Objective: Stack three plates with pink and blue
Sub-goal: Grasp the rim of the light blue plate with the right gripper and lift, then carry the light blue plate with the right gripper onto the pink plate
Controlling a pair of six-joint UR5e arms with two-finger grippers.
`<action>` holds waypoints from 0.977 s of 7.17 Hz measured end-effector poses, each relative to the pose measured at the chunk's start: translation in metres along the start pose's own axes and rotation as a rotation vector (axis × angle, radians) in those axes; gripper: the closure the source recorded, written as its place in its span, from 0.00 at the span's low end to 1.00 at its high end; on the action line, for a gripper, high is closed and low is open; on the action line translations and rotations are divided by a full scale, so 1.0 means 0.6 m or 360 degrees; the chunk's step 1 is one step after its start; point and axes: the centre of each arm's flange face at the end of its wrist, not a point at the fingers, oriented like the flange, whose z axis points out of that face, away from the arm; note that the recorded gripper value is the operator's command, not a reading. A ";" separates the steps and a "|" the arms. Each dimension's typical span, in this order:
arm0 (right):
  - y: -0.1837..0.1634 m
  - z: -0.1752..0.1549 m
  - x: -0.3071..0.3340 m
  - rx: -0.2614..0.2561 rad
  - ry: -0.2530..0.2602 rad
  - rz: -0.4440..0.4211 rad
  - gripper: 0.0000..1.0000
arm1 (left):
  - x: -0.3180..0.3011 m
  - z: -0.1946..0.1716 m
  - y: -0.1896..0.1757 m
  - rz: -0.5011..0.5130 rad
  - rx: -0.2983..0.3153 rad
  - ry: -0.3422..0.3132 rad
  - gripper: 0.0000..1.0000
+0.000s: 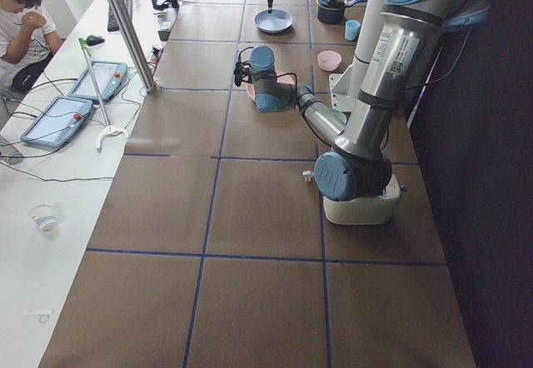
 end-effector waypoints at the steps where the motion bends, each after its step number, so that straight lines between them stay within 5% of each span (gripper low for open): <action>1: -0.023 -0.018 -0.084 0.0021 -0.0088 0.0006 1.00 | 0.004 -0.005 0.000 0.0006 0.0005 0.0009 0.00; 4: -0.056 0.002 -0.468 0.0005 -0.0387 0.0109 1.00 | 0.009 -0.015 -0.003 0.0013 0.0020 0.0020 0.00; 7: -0.005 0.068 -0.727 0.0022 -0.0367 0.0192 0.99 | 0.009 -0.021 -0.007 0.0012 0.0034 0.0021 0.00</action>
